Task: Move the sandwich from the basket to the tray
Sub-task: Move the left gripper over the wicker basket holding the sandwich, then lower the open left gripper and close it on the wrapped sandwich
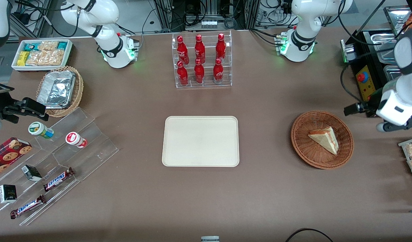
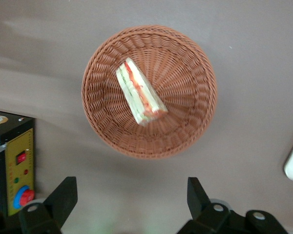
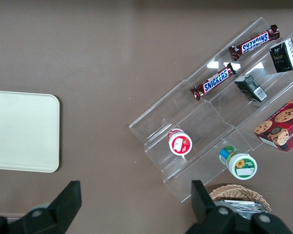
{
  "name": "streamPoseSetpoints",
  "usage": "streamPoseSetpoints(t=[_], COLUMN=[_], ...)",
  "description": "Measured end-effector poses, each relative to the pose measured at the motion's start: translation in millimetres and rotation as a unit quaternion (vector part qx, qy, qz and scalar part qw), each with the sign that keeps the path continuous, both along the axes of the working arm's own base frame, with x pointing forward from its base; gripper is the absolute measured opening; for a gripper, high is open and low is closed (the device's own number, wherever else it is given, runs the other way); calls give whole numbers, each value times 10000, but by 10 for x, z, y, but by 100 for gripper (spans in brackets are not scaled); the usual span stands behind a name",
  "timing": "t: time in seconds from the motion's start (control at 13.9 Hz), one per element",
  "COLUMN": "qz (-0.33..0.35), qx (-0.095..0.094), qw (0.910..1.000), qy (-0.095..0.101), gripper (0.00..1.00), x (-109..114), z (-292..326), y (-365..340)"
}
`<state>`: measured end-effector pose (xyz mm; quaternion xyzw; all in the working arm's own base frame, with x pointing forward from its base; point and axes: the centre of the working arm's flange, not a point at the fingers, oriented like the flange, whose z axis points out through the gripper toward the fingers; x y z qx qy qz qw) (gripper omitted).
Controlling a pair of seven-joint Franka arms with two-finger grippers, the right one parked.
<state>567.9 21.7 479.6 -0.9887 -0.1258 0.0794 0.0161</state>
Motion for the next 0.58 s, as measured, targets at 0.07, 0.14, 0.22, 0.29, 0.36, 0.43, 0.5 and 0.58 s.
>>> streamPoseSetpoints(t=[0.07,0.14,0.22,0.29,0.36,0.43,0.5,0.58], qz=[270,538,813,1105,1413,1704,2020,2317], qx=[38,75,103,139,181,206,207,219], qw=[9996,9985,9965,9936,9897,9851,9790,9724], qy=[-43,-104,-166,-172,-142,-140,-158,-157], gripper=[100,100,100,100,100,100,100,100], x=[3,0,-15,-49,-92,-131,-159,-172], z=[-171,-342,-516,-692,-877,-1068,-1252,-1416], y=[37,65,88,109,141,204,276,331])
